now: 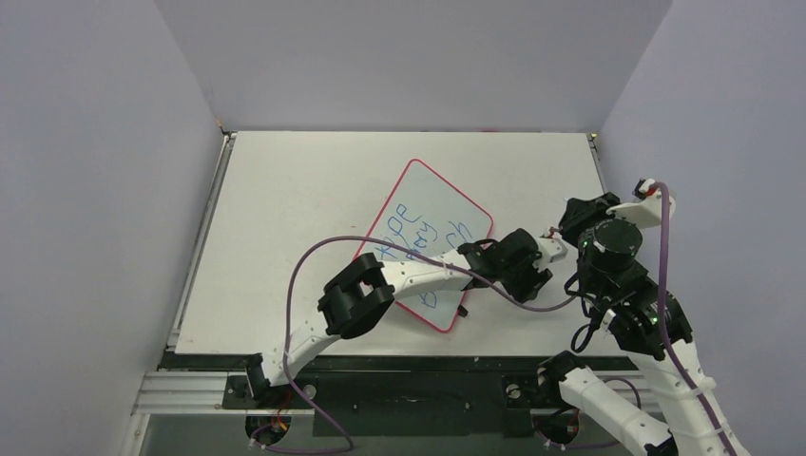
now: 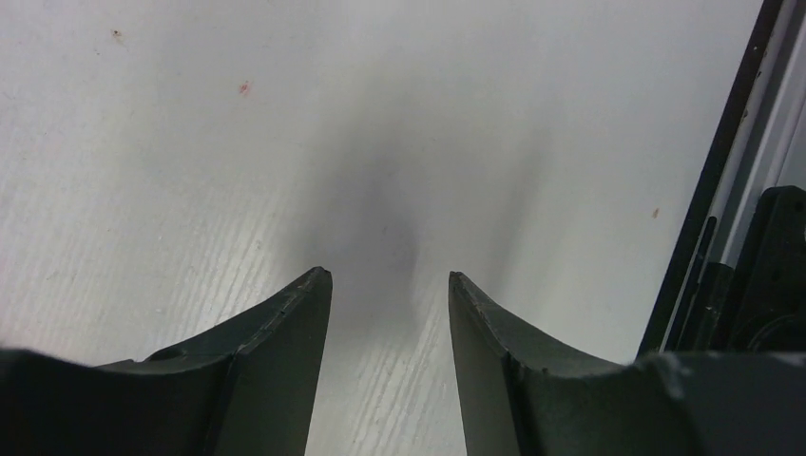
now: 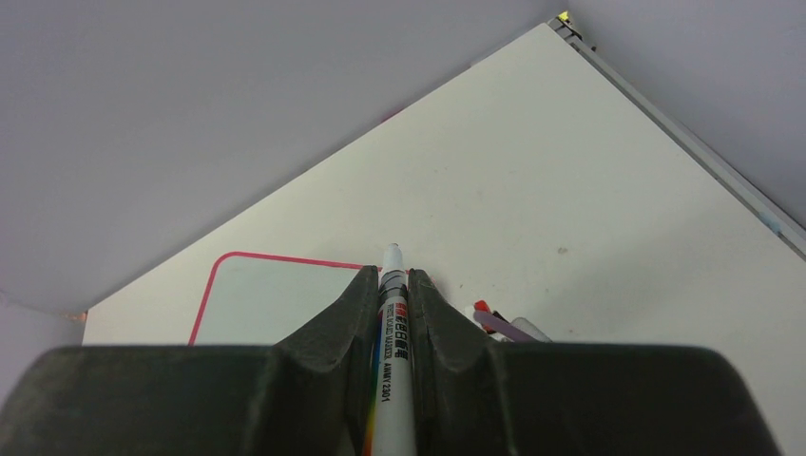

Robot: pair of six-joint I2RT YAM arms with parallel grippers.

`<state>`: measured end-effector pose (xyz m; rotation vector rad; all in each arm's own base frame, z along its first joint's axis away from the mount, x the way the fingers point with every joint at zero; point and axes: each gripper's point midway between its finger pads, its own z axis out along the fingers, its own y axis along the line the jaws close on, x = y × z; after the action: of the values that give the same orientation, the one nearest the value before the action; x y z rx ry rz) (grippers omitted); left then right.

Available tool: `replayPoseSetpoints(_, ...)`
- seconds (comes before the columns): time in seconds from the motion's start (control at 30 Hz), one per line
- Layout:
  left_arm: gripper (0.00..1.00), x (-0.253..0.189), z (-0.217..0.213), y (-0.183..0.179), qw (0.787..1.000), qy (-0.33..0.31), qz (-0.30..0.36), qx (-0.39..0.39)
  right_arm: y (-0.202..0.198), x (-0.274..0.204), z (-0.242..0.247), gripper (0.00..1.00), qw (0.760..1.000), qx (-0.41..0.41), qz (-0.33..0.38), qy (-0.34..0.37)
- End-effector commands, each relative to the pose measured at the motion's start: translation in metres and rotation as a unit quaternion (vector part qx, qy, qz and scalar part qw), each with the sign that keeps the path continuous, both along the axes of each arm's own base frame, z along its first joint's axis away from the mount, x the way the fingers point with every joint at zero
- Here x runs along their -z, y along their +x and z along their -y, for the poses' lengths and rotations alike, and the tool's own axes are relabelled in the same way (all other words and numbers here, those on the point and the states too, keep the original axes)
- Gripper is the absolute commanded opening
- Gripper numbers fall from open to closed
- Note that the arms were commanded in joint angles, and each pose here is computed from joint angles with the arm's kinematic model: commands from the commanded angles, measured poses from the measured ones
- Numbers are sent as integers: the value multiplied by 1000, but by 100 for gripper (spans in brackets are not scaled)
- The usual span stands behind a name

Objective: Write a sentence on the whiteboard
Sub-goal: Move the whiteboard to the center of the board.

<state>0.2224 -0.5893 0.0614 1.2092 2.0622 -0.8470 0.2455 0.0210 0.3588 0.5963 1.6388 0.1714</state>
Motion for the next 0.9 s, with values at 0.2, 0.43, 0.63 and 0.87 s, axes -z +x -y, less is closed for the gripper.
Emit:
replayPoseSetpoints(0.2, 42, 41, -44, 32, 993, 89, 66, -29, 9, 2, -5, 0, 1000, 2, -14, -2)
replayPoseSetpoints(0.43, 38, 60, -84, 51, 988, 123, 69, -70, 12, 4, -11, 0, 1000, -10, -14, -1)
replayPoseSetpoints(0.63, 37, 67, -111, 59, 982, 141, 66, -103, 14, 9, -14, 0, 1000, -17, -19, -1)
replayPoseSetpoints(0.87, 35, 67, -146, 67, 978, 149, 61, -136, 16, 13, -18, 0, 1000, -22, -21, 1)
